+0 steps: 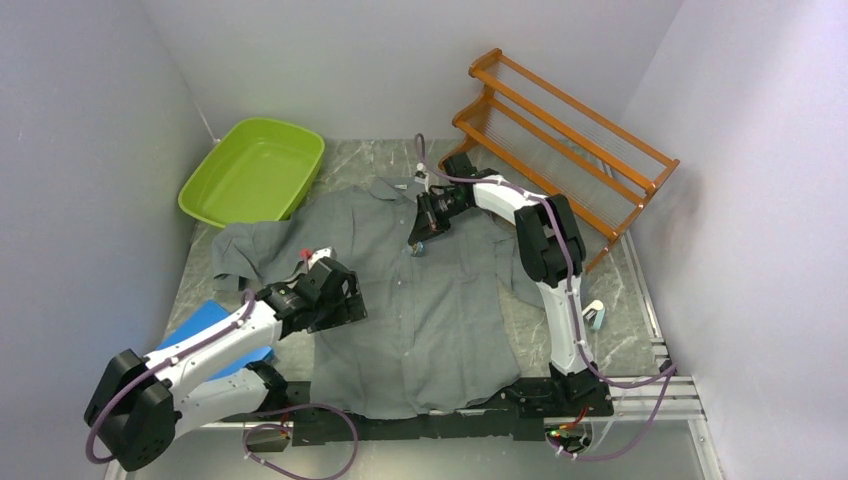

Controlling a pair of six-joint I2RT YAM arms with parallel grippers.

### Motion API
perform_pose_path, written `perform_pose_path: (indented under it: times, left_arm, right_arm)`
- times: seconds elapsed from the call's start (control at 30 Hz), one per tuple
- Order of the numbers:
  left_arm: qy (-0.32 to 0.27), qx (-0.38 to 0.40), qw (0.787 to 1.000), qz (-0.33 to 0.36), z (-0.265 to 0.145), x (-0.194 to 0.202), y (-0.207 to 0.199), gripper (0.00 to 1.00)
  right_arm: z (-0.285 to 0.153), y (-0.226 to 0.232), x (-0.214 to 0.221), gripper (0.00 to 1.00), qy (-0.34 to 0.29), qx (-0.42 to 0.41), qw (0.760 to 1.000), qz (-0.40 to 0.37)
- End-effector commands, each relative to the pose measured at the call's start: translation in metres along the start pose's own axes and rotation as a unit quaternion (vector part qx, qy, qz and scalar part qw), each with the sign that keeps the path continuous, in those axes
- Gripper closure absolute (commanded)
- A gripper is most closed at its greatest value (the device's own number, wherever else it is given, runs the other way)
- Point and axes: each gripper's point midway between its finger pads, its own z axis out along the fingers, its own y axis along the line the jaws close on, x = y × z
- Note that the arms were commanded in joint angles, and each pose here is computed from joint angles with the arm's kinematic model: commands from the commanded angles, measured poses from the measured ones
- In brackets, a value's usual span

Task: Pin the brooch onto the clothing
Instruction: Pin the brooch to the clothes.

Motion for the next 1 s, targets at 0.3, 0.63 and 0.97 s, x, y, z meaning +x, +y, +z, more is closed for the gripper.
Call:
perform_pose_path:
  times: [0.3, 0.63, 0.97]
  left_arm:
    - [0.040, -0.049, 0.998, 0.017, 0.021, 0.015, 0.007, 0.12]
    - [0.045, -0.062, 0.997, 0.019, 0.025, 0.020, 0.006, 0.13]
    - [0.046, -0.067, 0.996, 0.020, 0.025, 0.022, 0.008, 0.13]
  right_arm:
    - [0.027, -0.024, 0.018, 1.00, 0.058, -0.054, 0.996, 0.043]
    - [0.015, -0.061, 0.025, 1.00, 0.045, -0.042, 0.994, 0.086]
    - [0.002, -0.076, 0.024, 0.75, 0.022, 0.044, 0.997, 0.059]
